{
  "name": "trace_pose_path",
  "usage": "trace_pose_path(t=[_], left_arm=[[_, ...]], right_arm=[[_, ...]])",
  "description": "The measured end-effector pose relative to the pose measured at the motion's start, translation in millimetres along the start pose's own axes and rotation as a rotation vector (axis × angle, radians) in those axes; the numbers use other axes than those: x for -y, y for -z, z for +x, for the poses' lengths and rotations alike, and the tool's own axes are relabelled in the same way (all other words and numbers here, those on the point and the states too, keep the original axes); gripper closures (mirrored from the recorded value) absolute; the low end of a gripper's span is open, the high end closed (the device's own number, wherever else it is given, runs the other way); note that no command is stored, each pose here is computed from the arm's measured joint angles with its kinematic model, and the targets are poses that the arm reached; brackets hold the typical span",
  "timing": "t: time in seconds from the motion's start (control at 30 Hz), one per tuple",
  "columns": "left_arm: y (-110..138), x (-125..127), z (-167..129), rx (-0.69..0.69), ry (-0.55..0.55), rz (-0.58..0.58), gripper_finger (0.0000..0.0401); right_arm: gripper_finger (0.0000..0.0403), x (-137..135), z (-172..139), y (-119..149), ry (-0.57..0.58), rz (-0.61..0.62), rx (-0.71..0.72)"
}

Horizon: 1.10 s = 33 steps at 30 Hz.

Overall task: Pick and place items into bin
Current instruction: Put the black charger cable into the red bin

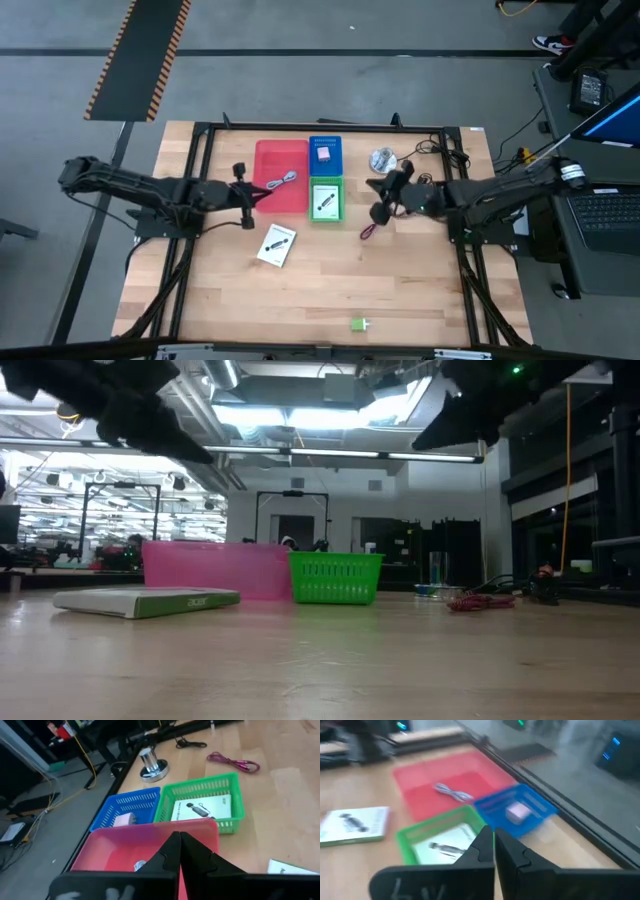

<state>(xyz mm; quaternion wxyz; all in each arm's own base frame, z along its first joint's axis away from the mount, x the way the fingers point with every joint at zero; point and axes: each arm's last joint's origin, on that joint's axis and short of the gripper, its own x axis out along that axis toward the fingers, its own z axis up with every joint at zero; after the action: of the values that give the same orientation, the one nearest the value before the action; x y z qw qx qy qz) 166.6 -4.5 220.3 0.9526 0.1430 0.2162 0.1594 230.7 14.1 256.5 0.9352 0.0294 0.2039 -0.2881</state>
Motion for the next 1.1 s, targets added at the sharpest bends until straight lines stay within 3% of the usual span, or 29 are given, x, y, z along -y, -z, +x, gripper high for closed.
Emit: trace_pose_path(t=[0.23,0.43,0.53,0.7,0.93,1.1], left_arm=[[20,-8,-3,0.061,0.062,-0.074,0.0398],[22,-11,-2,0.064,0.058,-0.047,0.0398],[22,-11,-2,0.063,0.056,-0.042,0.0398],[22,-11,-2,0.063,0.056,-0.043,0.0398],[22,-11,-2,0.063,0.056,-0.043,0.0398],[22,-11,-2,0.066,0.055,-0.044,0.0398]], right_arm=[[0.0402,35,2,-19,0.134,0.140,-0.231],[0.0402,60,-4,-20,0.287,0.256,-0.385],[0.0395,67,-4,-17,0.307,0.309,-0.446],[0.0358,70,-6,-11,0.277,0.404,-0.551],[0.0294,73,-11,-3,0.369,0.517,-0.623],[0.0270,73,-9,1,0.427,0.573,-0.650]])
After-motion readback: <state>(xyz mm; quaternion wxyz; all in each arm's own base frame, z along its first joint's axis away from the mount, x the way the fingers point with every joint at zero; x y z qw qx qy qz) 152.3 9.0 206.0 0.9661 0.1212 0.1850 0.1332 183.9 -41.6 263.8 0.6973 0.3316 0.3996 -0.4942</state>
